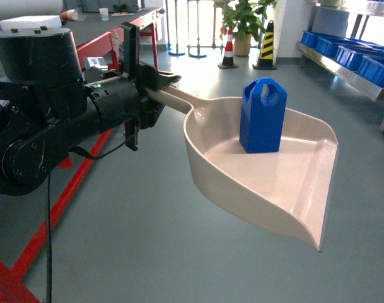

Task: Place part in tray to right shelf

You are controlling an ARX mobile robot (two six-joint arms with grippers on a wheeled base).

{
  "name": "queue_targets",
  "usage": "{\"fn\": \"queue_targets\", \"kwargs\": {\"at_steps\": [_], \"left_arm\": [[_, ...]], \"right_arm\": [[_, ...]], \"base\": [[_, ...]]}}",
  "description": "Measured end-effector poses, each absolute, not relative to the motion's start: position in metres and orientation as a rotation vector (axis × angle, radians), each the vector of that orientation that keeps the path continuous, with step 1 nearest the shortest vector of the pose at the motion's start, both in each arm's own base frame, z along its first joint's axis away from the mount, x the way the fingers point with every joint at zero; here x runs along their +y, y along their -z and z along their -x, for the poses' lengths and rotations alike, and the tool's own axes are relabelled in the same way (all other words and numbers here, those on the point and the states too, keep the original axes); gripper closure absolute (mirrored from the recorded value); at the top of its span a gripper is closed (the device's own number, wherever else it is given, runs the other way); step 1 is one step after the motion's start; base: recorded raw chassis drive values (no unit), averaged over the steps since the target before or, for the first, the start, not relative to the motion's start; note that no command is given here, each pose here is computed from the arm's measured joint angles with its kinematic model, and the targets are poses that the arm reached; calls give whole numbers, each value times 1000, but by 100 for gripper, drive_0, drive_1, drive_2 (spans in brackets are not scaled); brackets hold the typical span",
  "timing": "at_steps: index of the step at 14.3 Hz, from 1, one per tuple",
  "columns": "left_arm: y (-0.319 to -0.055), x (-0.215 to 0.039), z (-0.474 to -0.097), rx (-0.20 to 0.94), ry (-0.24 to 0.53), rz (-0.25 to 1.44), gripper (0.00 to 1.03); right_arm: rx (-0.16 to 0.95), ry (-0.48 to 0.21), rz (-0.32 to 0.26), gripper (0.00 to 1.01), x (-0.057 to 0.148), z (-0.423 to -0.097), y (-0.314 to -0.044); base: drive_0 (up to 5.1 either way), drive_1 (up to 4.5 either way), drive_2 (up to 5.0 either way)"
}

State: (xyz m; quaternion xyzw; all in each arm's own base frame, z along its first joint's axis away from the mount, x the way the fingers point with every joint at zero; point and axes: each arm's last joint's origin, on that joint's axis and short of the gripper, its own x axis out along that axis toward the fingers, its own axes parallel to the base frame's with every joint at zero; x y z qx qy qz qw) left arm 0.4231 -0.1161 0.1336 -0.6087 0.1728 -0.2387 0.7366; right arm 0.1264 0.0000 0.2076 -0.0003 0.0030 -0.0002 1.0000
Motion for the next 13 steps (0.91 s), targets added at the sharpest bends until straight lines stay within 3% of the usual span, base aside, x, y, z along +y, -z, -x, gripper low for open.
{"fn": "queue_targets", "kwargs": {"at_steps": [13], "left_arm": [[-134, -116, -423, 374, 530, 1337, 91]], "right_arm": [[4, 0, 1, 3, 0, -127, -208]], "base": [[1, 416, -414]]}}
